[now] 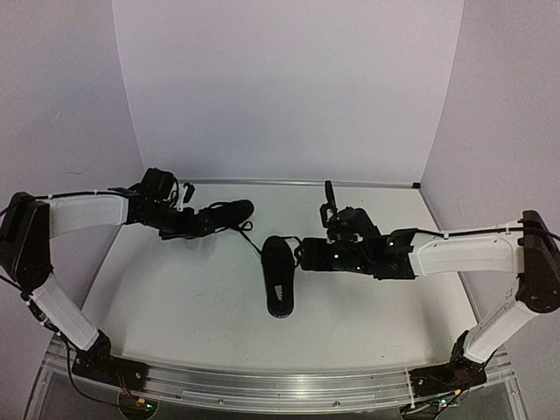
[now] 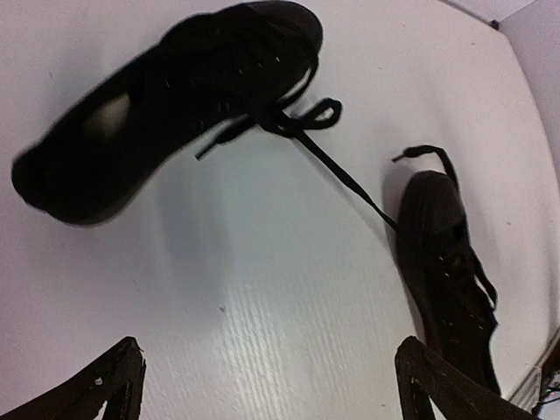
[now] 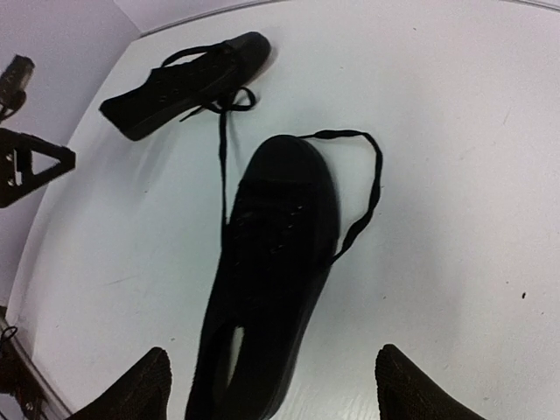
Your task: Tie the shoes
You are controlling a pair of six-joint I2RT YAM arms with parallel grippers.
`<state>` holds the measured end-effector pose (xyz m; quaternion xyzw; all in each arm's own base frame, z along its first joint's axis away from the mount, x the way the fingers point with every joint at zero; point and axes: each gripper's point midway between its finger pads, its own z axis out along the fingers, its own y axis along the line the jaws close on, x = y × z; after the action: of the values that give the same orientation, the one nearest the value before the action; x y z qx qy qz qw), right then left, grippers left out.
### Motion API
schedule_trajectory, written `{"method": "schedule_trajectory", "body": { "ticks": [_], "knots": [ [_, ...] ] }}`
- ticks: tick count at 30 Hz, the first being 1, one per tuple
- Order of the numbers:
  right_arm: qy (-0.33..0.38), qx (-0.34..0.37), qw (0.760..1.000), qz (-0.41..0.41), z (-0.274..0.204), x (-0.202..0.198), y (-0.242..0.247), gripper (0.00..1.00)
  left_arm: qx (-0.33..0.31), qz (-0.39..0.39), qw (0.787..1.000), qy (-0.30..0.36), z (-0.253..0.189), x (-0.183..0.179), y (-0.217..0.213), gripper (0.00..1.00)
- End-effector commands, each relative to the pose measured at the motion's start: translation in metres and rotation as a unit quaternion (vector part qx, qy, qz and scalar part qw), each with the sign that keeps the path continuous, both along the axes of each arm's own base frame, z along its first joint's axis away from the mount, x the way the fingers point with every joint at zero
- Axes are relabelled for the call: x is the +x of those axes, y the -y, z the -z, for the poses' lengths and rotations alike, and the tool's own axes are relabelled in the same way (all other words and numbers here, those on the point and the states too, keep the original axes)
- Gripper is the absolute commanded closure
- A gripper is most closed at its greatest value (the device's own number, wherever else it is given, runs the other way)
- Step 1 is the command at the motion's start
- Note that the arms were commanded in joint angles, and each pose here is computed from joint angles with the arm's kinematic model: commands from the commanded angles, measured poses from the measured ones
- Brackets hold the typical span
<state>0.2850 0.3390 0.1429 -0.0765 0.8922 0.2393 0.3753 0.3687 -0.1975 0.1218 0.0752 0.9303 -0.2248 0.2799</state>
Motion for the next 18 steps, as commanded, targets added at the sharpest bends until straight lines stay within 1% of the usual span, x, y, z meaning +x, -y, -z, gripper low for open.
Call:
{"method": "schedule_trajectory", "body": {
  "ticks": [1, 5, 7, 10, 14, 16, 18],
  "knots": [
    [-0.027, -0.015, 0.999, -0.031, 0.020, 0.006, -0.021, 0.23, 0.125, 0.010, 0.990, 0.066, -0.025, 0.071, -0.008, 0.02],
    [-0.049, -0.027, 0.997, -0.051, 0.042, 0.011, -0.039, 0.20, 0.205, 0.050, 0.976, 0.047, -0.011, 0.100, -0.010, 0.03],
    [-0.057, -0.034, 0.996, -0.057, 0.053, 0.016, -0.047, 0.17, 0.224, 0.076, 0.970, 0.045, -0.006, 0.113, -0.006, 0.03],
    [-0.066, -0.041, 0.995, -0.061, 0.068, 0.022, -0.058, 0.12, 0.247, 0.110, 0.963, 0.022, 0.015, 0.119, -0.002, 0.04],
    [-0.091, -0.043, 0.993, -0.069, 0.090, 0.024, -0.070, 0.11, 0.264, 0.133, 0.955, -0.013, 0.046, 0.121, -0.002, 0.05],
    [-0.105, -0.047, 0.991, -0.069, 0.102, 0.023, -0.071, 0.11, 0.275, 0.133, 0.952, -0.031, 0.060, 0.121, -0.006, 0.08],
    [-0.115, -0.050, 0.990, -0.066, 0.112, 0.022, -0.070, 0.12, 0.280, 0.126, 0.950, -0.048, 0.069, 0.122, -0.012, 0.16]
  ]
}}
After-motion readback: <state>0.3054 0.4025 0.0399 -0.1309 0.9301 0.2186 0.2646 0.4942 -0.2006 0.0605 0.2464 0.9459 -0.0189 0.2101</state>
